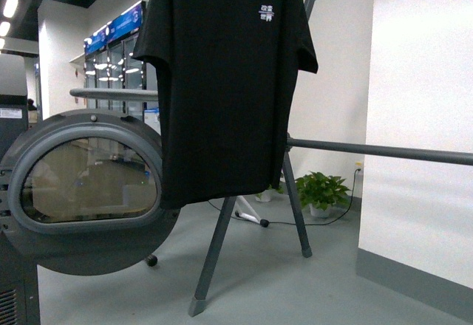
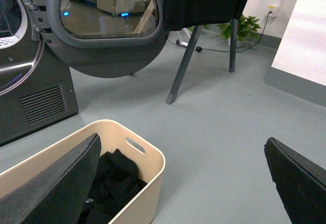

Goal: Move hamper under clothes hanger

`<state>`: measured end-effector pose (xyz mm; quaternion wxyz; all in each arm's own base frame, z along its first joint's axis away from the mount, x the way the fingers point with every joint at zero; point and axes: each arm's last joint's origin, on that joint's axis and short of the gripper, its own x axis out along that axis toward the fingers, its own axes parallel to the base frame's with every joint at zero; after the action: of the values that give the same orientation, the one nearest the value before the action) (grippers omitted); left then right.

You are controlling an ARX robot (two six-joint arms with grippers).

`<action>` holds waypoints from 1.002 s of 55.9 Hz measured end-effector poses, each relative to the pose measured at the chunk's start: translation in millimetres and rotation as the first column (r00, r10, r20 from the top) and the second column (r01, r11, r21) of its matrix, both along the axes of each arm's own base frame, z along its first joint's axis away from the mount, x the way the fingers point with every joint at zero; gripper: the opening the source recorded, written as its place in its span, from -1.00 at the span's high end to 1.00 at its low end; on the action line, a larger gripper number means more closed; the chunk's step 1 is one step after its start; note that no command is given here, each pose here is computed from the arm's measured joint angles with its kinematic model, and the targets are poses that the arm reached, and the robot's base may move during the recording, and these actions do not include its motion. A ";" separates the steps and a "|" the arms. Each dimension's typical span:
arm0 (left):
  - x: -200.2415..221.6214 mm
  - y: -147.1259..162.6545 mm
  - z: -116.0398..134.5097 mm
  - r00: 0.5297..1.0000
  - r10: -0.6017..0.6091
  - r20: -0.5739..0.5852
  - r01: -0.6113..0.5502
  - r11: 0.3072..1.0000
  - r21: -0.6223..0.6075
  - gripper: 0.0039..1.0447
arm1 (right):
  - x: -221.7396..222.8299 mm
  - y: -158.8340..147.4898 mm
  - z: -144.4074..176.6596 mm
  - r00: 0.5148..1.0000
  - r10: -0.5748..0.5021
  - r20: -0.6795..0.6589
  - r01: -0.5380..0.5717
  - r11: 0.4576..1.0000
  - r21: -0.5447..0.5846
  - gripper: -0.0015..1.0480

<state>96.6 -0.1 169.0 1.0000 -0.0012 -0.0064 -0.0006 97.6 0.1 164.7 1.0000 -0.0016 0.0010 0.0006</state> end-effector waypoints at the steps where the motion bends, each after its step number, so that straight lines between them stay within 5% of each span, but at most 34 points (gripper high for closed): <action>1: 0.0 0.0 0.0 1.000 0.000 0.000 0.000 1.000 0.000 -0.88 | 0.0 0.0 0.0 1.000 0.000 0.000 0.000 1.000 0.000 -0.85; 56: 0.0 0.0 0.0 1.000 0.000 0.000 0.000 1.000 0.000 -0.88 | 0.0 0.0 0.0 1.000 0.000 0.000 0.000 1.000 0.000 -0.85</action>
<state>96.6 -0.1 168.9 1.0000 -0.0011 -0.0062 -0.0006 97.6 0.0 164.7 1.0000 -0.0016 0.0010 0.0006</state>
